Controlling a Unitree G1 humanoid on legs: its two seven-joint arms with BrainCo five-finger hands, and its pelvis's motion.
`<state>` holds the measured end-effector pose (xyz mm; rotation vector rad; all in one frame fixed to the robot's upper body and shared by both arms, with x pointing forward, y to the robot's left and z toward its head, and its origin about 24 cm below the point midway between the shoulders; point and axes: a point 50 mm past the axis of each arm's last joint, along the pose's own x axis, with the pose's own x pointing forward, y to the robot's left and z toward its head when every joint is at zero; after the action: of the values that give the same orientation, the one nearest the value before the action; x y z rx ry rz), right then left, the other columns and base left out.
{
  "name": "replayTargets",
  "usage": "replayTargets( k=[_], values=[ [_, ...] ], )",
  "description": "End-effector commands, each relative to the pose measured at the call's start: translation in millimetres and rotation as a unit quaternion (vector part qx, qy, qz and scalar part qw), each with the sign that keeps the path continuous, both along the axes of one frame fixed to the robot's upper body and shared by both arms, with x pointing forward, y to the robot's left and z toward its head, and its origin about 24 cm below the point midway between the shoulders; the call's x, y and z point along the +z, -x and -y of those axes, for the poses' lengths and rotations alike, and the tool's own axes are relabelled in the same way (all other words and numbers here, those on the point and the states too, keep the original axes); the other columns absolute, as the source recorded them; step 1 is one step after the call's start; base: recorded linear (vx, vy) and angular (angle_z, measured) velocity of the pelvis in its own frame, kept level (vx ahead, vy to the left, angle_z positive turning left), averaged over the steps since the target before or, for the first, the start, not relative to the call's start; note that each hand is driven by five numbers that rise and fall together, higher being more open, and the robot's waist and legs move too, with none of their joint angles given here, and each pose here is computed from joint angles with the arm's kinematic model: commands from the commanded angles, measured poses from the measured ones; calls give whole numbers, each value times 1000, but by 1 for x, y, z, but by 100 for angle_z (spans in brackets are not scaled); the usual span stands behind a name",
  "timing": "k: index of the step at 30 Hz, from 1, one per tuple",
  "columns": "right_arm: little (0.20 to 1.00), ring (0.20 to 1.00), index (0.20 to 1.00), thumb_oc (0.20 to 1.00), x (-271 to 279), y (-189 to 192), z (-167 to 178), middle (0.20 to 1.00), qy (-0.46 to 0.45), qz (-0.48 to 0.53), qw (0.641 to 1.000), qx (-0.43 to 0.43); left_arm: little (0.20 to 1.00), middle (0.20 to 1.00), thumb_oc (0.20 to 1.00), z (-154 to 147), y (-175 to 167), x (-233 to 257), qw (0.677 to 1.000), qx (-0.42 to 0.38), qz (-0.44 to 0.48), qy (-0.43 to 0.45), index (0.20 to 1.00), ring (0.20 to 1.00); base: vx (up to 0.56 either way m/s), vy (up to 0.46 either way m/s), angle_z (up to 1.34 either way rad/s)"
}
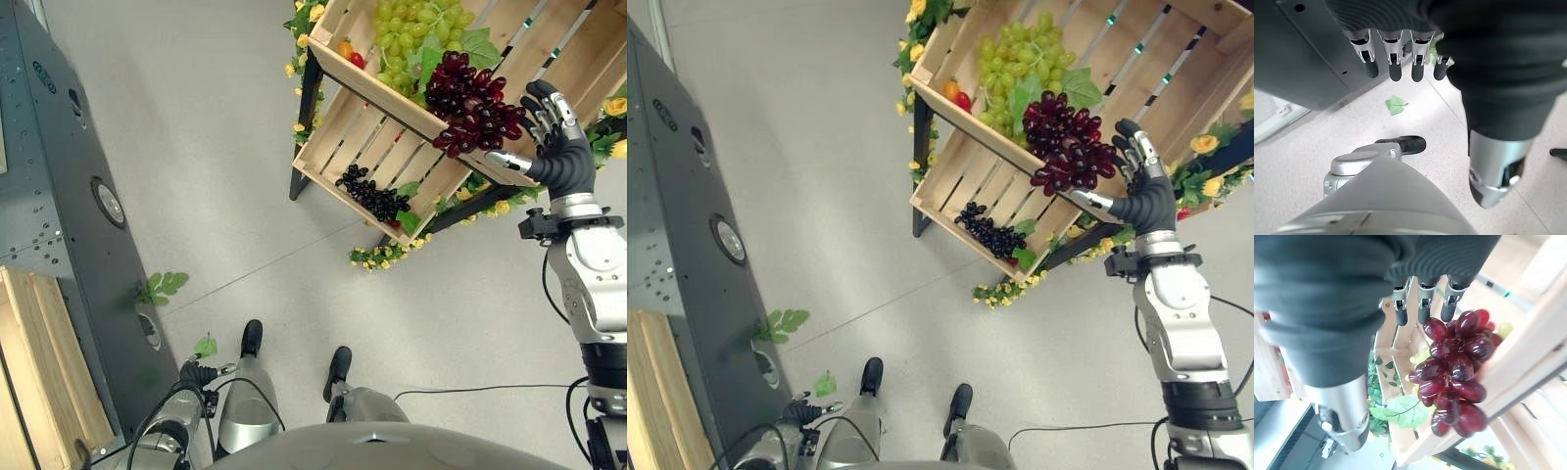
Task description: Pick up the fruits from the basket on one side to the basket on the other side
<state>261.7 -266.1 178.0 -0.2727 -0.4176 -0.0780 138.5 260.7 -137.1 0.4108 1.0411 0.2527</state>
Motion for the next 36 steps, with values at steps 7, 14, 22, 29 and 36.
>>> replayTargets(
  k=[7, 14, 22, 29, 36],
  values=[
    [1000, 1000, 1000, 1000, 8, 31, 3, 1000, -7, 64, 998, -11, 1000, 1000, 1000, 0, 8, -5, 1000, 0, -27, -6, 1000, 1000, 4, 16, -2],
    [1000, 1000, 1000, 1000, -1, 43, 3, 1000, -13, 51, 999, -13, 1000, 1000, 1000, -1, 16, -8, 999, 7, -39, -3, 1000, 1000, 2, 6, 0],
    [1000, 1000, 1000, 1000, -19, 49, 0, 1000, -34, 22, 999, -9, 1000, 1000, 1000, -1, 16, -8, 999, 6, -36, -3, 1000, 1000, 3, 27, -5],
    [1000, 1000, 1000, 1000, -44, 53, -5, 1000, -54, -21, 998, -15, 1000, 1000, 1000, 1, 17, -8, 999, 5, -34, -4, 1000, 1000, 1, 28, -4],
    [1000, 1000, 1000, 1000, -70, 52, -12, 1000, -62, -73, 995, -13, 1000, 1000, 1000, 1, 17, -8, 999, 3, -35, -13, 1000, 1000, 3, 26, -6]
  ],
)
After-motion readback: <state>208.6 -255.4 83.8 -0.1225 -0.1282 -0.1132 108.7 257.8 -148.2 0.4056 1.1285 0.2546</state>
